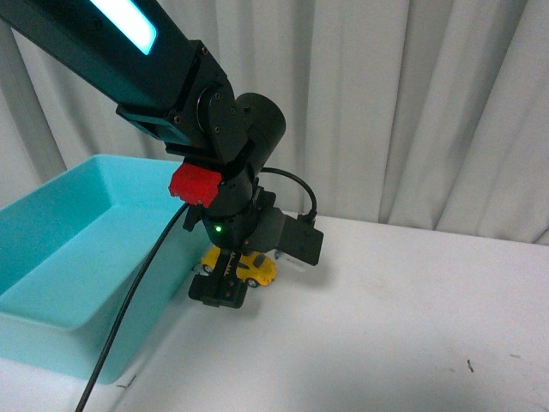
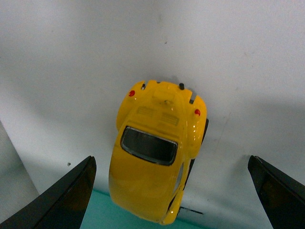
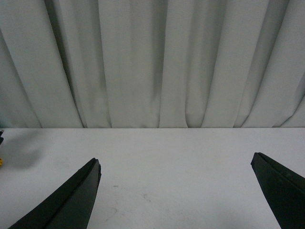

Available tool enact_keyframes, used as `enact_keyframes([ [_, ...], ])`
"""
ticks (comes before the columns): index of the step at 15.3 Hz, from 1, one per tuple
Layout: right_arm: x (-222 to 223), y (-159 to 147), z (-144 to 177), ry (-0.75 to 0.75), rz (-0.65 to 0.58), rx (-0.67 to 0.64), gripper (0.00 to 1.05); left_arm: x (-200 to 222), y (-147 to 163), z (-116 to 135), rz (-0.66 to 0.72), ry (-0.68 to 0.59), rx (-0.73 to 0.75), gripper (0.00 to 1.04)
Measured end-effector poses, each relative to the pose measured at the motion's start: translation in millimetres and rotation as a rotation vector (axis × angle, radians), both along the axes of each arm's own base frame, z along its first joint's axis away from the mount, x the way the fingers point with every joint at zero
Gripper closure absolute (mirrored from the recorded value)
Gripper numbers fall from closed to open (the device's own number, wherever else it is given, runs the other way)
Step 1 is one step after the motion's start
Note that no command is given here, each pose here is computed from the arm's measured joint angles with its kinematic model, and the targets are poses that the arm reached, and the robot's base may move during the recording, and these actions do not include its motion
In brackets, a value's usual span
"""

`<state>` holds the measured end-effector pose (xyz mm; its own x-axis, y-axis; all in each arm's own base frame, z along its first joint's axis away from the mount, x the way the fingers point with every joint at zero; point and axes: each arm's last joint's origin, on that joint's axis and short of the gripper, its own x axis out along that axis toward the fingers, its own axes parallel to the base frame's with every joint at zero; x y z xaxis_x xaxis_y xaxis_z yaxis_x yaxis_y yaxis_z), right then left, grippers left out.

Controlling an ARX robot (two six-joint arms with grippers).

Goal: Wind up and store yellow beetle toy

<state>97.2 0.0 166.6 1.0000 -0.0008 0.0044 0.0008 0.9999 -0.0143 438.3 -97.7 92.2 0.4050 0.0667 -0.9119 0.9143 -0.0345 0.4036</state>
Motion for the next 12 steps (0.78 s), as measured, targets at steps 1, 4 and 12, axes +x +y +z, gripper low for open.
enact_keyframes([
  [1, 0.0, 0.0, 0.0, 0.0, 0.0, 0.0, 0.07, 1.2, -0.6, -2.0, -0.001, 0.002, 0.001, 0.07],
  [4, 0.0, 0.0, 0.0, 0.0, 0.0, 0.0, 0.07, 7.9, -1.4, -3.7, 0.01, -0.014, 0.004, 0.19],
  [12, 0.0, 0.0, 0.0, 0.0, 0.0, 0.0, 0.07, 4.2, -7.9, 2.5, 0.044, 0.004, 0.003, 0.65],
])
